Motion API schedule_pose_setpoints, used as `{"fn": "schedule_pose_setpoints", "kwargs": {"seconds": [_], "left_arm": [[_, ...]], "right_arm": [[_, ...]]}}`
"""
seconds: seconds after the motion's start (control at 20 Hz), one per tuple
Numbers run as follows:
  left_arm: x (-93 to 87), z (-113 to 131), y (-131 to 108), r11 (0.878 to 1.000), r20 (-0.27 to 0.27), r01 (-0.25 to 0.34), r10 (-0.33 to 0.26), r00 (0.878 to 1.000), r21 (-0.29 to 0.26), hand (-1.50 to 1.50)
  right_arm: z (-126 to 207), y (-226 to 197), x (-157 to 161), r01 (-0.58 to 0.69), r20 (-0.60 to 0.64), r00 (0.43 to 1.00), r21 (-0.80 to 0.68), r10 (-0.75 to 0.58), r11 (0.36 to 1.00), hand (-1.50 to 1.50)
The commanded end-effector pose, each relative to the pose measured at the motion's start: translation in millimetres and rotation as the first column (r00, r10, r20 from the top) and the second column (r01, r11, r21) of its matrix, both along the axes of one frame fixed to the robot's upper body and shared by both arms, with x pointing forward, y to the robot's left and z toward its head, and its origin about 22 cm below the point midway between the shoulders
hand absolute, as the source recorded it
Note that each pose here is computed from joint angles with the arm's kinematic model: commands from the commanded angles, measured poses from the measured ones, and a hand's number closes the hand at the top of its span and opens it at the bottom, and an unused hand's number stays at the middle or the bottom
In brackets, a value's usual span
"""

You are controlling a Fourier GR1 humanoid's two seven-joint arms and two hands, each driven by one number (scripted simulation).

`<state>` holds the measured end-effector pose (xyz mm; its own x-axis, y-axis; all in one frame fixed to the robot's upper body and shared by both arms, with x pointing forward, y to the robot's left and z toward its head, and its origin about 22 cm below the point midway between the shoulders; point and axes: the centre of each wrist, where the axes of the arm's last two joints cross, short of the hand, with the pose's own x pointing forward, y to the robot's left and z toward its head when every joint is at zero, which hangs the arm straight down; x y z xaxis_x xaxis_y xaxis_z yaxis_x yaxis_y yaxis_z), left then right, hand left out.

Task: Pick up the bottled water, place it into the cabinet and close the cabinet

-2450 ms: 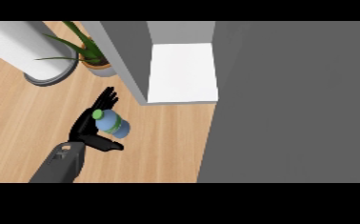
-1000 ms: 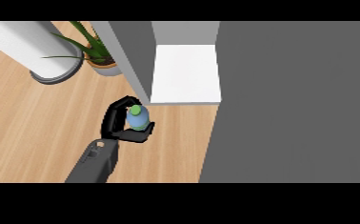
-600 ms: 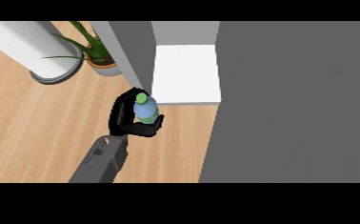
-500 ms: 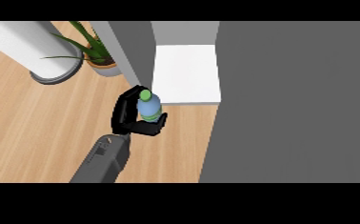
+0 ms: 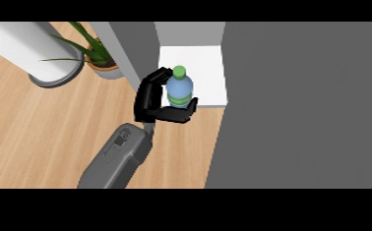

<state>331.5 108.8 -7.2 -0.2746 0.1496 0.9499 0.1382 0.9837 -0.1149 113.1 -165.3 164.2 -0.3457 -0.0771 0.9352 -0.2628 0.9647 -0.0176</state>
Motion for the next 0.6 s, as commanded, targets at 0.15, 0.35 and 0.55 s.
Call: {"fn": "schedule_pose_setpoints", "kwargs": {"seconds": [0.15, 0.35, 0.55], "left_arm": [[15.8, 23, -35, 0.997, -0.022, -0.025, 0.027, 0.999, 0.073, 1.5], [34.8, 36, -38, 0.997, -0.071, -0.046, 0.05, 0.996, 0.062, 1.5], [47.5, 28, -31, 0.994, -0.098, -0.09, 0.096, 0.991, 0.063, 1.5]], "right_arm": [[19, -8, -18, 0.027, 0.047, 0.999, -0.01, -0.026, 1.0, -1.5], [8, -11, -15, 0.012, 0.027, 1.0, -0.003, -0.012, 1.0, -1.5], [16, -10, -19, 0.017, 0.058, 0.998, 0.002, -0.017, 1.0, -1.5]]}}
